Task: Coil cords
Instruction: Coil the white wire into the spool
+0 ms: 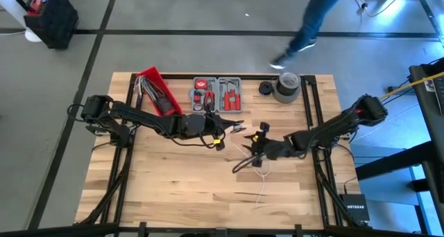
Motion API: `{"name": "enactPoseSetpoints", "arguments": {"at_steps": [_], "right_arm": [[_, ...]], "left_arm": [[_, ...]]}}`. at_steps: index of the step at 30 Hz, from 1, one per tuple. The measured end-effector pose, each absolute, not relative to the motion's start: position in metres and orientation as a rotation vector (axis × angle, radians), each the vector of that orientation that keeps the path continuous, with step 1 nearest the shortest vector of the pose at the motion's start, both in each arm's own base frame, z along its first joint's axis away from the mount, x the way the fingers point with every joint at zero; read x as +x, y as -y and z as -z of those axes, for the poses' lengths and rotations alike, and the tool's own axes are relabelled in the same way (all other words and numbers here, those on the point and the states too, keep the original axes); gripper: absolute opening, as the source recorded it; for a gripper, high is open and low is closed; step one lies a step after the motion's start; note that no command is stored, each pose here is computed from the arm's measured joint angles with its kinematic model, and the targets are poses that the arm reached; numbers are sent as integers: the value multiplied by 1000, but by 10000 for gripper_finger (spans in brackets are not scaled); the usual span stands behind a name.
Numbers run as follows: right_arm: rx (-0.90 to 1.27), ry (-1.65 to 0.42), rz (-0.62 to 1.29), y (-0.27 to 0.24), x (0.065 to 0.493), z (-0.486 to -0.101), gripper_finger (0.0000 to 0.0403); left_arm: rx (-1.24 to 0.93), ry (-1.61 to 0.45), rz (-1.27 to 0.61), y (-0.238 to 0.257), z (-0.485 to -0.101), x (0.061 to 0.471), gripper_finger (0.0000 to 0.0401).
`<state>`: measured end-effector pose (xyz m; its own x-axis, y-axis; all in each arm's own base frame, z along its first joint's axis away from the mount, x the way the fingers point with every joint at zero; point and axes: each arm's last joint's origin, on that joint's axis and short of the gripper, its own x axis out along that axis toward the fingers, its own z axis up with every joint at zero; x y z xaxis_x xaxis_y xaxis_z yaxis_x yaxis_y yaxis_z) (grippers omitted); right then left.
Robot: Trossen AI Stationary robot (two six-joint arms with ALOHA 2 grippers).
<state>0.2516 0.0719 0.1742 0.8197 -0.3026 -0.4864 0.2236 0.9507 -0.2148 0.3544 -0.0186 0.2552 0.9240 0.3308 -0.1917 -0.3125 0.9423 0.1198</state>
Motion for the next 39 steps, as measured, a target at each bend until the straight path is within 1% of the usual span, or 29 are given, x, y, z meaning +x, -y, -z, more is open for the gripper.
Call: {"name": "enactPoseSetpoints", "arguments": {"at_steps": [4, 9, 11, 17, 21, 25, 30, 36, 39], "right_arm": [[-83, -439, 281, -61, 259, -156, 154], [-47, -448, 185, -57, 272, -143, 145], [-52, -453, 146, -59, 275, -143, 141], [-74, -480, 107, -59, 273, -147, 129], [-94, -519, 140, -56, 264, -155, 127], [-31, -491, 146, -56, 262, -163, 127], [22, -466, 61, -60, 269, -157, 127], [-2, -480, 70, -61, 275, -143, 126], [-18, -484, 97, -60, 275, -143, 108]], "left_arm": [[90, -210, -330, 19, -255, 355, 0], [94, -213, -330, 19, -255, 355, 0], [101, -216, -330, 19, -255, 354, 0], [107, -218, -328, 19, -254, 354, 0], [107, -220, -328, 19, -254, 354, 0], [107, -219, -328, 19, -254, 354, 0], [106, -217, -330, 19, -254, 355, 0], [106, -218, -330, 19, -254, 355, 0], [106, -218, -330, 19, -254, 355, 0]]}}
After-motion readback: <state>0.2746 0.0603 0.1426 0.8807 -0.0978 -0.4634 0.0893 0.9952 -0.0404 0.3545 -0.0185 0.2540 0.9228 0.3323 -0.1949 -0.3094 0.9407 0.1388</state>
